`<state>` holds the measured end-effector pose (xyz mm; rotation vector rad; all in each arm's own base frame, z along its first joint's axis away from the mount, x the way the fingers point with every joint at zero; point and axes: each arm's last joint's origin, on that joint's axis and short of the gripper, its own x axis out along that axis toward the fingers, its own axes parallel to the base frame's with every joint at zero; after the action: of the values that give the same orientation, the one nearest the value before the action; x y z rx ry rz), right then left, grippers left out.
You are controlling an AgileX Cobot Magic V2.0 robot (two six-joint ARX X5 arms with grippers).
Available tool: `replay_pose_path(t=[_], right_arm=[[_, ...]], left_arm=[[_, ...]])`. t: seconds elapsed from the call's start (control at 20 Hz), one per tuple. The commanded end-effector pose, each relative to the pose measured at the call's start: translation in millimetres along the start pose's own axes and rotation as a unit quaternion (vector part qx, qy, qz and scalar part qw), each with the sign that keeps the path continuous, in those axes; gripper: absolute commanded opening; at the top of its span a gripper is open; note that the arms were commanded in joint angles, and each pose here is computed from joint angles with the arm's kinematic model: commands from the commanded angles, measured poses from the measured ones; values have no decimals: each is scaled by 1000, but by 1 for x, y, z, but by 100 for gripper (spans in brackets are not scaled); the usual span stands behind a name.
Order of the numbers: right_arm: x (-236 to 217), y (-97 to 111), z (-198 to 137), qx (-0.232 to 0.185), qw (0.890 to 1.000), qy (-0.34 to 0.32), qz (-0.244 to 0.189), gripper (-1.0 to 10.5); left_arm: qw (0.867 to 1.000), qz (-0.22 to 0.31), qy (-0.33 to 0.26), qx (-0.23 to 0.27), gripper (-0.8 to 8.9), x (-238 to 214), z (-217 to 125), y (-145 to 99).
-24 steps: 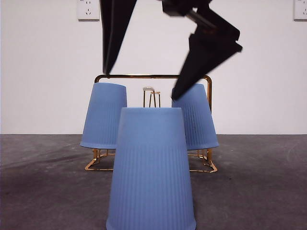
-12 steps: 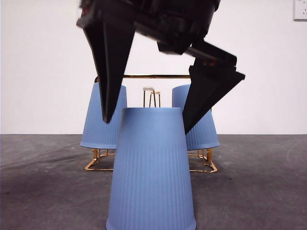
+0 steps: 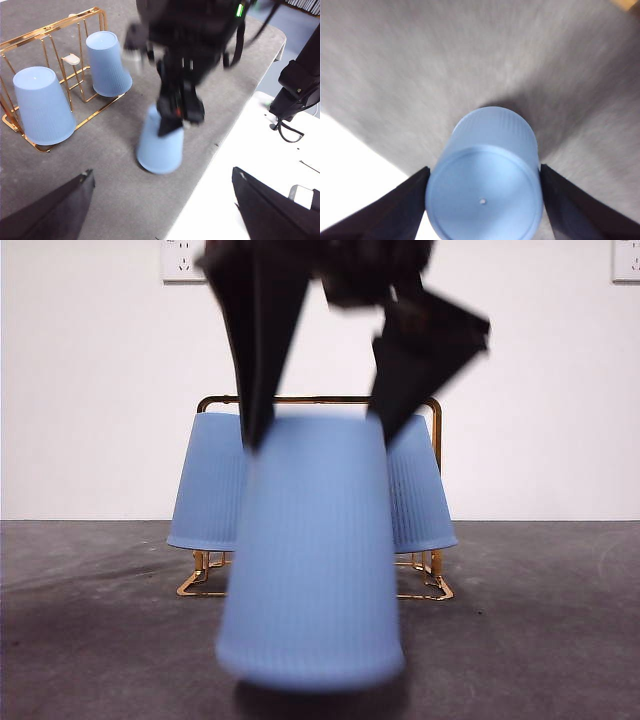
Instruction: Pick the top cup and place it on cupholder, pick up the mid cup and place it on cupholder, last pick the bottom cup and place it on cupholder.
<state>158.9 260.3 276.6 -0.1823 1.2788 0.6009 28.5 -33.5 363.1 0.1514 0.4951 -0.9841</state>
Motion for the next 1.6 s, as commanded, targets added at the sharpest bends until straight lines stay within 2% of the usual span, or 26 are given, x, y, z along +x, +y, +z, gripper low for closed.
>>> replay_pose_path(t=[0.05,0.25,0.45,0.55,0.8,1.6], right_arm=[[-28,12,15,-5,999,-45,4,264],[-78,21,35,-11,991,-132,-5,264],[-109,21,46,-13,973,-219,-66,264],[-111,16,50,-13,969,-232,-81,264],[-107,4,66,-7,963,-253,-87,265],[-32,-20,106,-6,976,-176,-128,265]], left_arm=[[1000,-5,-8,8,437,-2,2,-1],[1000,-5,-7,8,437,-2,2,-1],[1000,-5,-7,8,437,-2,2,-1],[1000,-5,-7,8,437,-2,2,-1],[1000,-5,-8,8,437,-2,2,-1],[1000,-5,-7,8,437,-2,2,-1]])
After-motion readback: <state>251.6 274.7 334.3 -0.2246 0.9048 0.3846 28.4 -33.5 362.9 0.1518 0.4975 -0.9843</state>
